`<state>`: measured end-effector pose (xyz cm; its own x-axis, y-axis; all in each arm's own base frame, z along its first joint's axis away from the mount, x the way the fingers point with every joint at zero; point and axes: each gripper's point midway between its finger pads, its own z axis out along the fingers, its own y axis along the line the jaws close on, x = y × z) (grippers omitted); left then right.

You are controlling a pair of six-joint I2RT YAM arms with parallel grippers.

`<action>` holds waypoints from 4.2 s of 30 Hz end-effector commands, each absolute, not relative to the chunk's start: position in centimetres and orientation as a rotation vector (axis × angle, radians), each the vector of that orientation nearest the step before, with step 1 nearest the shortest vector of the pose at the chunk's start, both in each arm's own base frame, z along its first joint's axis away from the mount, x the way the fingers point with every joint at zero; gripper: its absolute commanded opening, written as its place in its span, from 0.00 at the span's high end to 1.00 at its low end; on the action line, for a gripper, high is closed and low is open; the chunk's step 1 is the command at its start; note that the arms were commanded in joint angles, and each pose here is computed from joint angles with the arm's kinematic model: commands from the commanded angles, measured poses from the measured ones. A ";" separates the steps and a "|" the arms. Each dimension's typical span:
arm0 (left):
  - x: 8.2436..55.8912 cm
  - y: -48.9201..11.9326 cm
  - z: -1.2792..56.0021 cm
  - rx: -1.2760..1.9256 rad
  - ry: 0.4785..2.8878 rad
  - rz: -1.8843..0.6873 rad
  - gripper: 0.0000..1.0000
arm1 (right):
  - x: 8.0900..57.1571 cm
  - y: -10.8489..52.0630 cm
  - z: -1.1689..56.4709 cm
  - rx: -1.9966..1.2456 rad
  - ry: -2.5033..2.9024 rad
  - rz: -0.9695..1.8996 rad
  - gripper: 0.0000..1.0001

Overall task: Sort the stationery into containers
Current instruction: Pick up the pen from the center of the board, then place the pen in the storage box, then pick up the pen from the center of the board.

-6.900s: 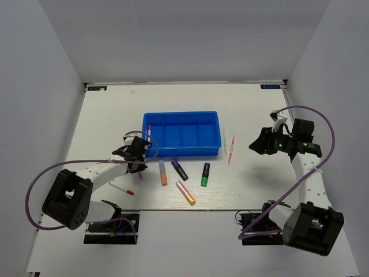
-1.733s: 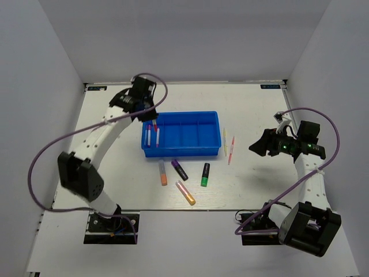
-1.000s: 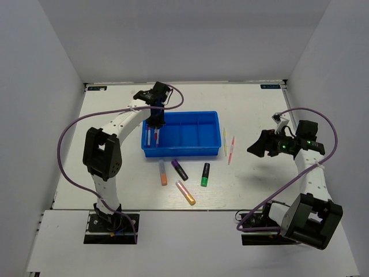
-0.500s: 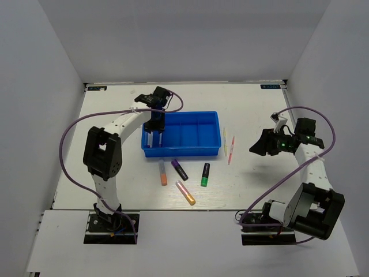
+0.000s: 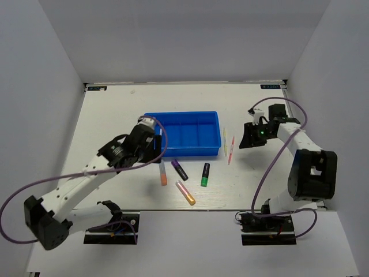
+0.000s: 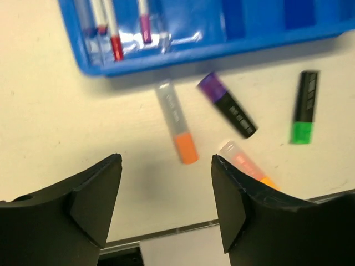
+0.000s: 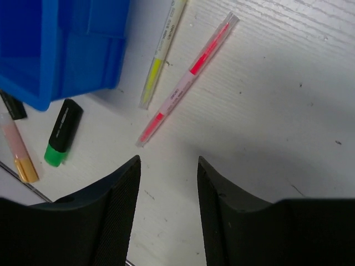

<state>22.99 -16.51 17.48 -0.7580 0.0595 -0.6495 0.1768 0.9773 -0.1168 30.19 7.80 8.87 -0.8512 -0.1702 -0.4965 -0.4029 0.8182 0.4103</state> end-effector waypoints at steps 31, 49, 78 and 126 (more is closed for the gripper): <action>16.1 -10.8 11.8 0.103 2.431 -0.202 0.20 | 35.0 10.0 0.2 -0.257 2.839 0.044 0.66; 15.9 -10.6 11.7 0.088 2.437 -0.202 0.20 | 33.3 8.8 -0.5 -0.108 2.938 0.233 1.00; 16.4 -11.2 10.2 -0.012 2.493 -0.169 0.20 | 40.7 36.6 21.1 -0.555 2.225 0.954 1.00; 17.1 -13.1 10.5 0.047 2.486 -0.245 0.58 | 35.8 17.2 18.5 -0.294 2.364 0.310 0.92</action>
<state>16.31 -12.01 9.51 -0.8236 -0.0266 -0.5665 0.0559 0.9902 -0.1277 36.27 24.13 21.77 -0.6281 -0.1208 -0.7687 -0.4559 0.8577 0.2377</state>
